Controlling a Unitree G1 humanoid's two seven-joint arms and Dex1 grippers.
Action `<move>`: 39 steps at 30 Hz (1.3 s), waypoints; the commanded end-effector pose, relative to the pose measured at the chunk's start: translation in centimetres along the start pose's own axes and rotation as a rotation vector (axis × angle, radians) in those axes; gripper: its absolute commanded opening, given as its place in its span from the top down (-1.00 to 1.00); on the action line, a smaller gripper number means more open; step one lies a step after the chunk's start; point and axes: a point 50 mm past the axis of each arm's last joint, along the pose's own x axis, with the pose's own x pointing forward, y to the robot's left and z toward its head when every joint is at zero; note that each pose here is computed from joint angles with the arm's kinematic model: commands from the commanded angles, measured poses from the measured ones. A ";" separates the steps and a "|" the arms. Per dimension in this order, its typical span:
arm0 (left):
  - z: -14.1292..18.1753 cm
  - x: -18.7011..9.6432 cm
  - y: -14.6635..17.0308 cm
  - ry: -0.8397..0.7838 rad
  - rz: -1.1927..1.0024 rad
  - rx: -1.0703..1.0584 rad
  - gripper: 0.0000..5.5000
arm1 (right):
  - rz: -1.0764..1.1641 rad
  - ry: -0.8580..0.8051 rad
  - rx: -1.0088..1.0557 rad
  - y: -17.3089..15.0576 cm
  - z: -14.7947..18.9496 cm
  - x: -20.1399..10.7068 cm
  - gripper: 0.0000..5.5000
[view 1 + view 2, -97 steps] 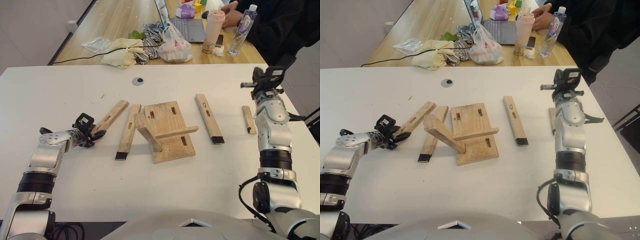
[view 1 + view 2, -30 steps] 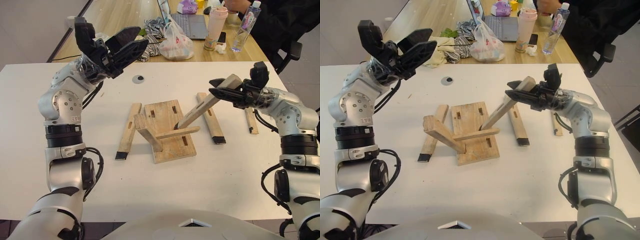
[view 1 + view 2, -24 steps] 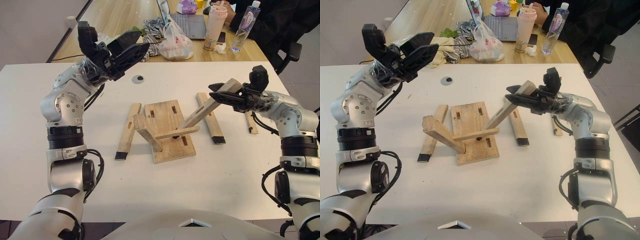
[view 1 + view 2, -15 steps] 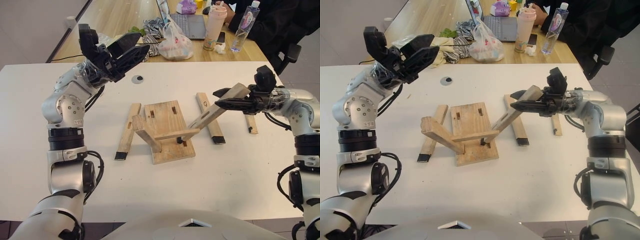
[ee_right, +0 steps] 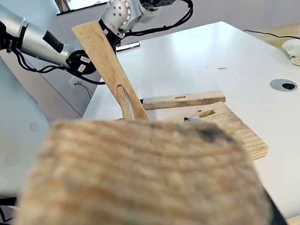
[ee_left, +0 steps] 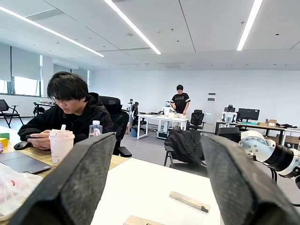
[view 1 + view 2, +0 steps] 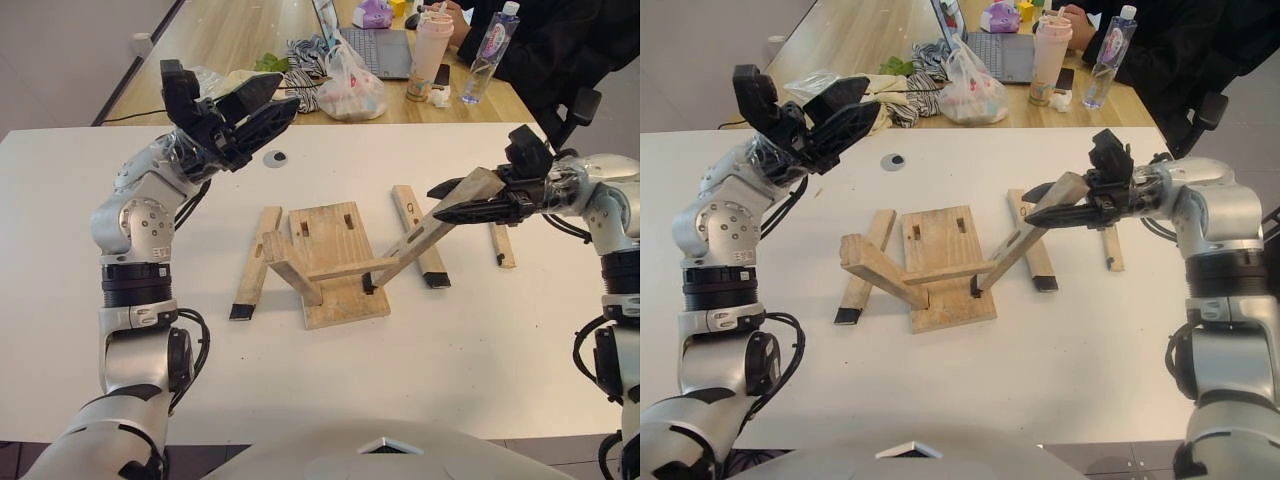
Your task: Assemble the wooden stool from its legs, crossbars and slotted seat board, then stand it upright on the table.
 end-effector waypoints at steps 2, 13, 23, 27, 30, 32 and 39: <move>-0.8 0.0 -0.4 0.010 0.003 -0.005 -0.18 | 0.017 0.109 -0.085 0.2 1.5 0.2 0.26; -1.6 0.0 -0.9 0.014 0.010 -0.032 -0.18 | 0.103 0.214 -0.236 1.3 2.6 2.1 0.26; -2.2 -0.2 -1.1 0.062 0.029 -0.012 -0.18 | 0.115 0.253 -0.333 2.2 3.0 3.4 0.26; -2.0 0.0 -1.1 0.210 0.030 0.062 -0.18 | 0.107 0.295 -0.379 2.6 3.0 3.9 0.26; -1.4 0.6 -0.8 0.288 0.074 0.132 -0.18 | 0.107 0.326 -0.394 2.9 2.7 4.3 0.26; -0.1 1.4 -1.1 0.293 0.075 0.176 -0.18 | 0.100 0.342 -0.388 2.9 2.5 4.4 0.26; -2.7 -0.4 1.8 0.794 0.327 0.552 -0.18 | 0.109 0.400 -0.408 2.7 3.4 5.0 0.26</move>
